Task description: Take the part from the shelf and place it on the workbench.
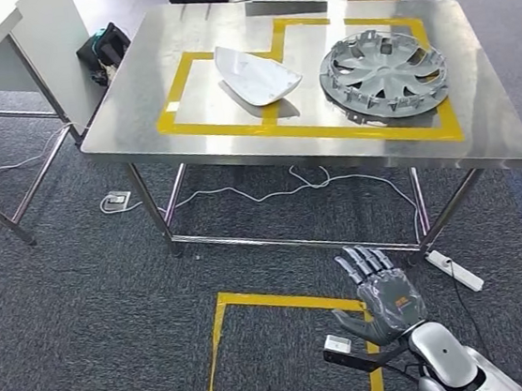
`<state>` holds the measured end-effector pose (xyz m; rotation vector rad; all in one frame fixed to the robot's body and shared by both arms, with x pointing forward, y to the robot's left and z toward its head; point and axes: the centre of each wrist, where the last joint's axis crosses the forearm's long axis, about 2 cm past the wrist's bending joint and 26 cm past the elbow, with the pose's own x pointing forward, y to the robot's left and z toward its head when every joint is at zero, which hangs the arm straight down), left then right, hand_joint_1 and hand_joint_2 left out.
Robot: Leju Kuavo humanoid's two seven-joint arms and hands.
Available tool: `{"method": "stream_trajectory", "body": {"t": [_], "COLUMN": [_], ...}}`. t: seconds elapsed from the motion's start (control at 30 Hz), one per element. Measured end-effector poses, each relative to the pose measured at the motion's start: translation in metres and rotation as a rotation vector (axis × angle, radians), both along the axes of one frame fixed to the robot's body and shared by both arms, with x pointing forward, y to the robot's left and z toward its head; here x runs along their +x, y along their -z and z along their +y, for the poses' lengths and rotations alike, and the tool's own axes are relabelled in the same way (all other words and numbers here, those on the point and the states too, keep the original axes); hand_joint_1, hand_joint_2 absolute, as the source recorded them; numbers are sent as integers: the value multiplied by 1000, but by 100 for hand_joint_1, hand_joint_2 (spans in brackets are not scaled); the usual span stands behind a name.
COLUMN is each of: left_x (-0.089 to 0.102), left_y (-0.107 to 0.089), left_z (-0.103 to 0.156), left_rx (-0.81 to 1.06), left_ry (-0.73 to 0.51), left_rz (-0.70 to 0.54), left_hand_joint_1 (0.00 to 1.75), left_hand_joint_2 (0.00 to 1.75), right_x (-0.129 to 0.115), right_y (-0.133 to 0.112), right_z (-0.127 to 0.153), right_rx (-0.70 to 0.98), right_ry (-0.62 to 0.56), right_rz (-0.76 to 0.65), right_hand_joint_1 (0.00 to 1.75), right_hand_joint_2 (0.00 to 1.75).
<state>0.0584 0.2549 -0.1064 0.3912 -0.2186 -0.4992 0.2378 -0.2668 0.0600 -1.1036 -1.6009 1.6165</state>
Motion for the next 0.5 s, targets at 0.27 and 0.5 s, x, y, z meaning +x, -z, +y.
{"method": "stream_trajectory", "body": {"t": [0.27, 0.5], "left_x": [1, -1], "left_y": [0, 0], "left_z": [-3, -3], "left_rx": [-5, -6], "left_ry": [-2, -5], "left_rz": [-3, 2], "left_hand_joint_1": [0, 0], "left_hand_joint_2": [0, 0], "right_x": [5, 6], "right_y": [-4, -5], "right_z": [-1, -1], "right_rx": [2, 3], "right_ry": [5, 6], "right_rz": [-15, -21], "right_hand_joint_1": [0, 0], "right_hand_joint_2": [0, 0]}}
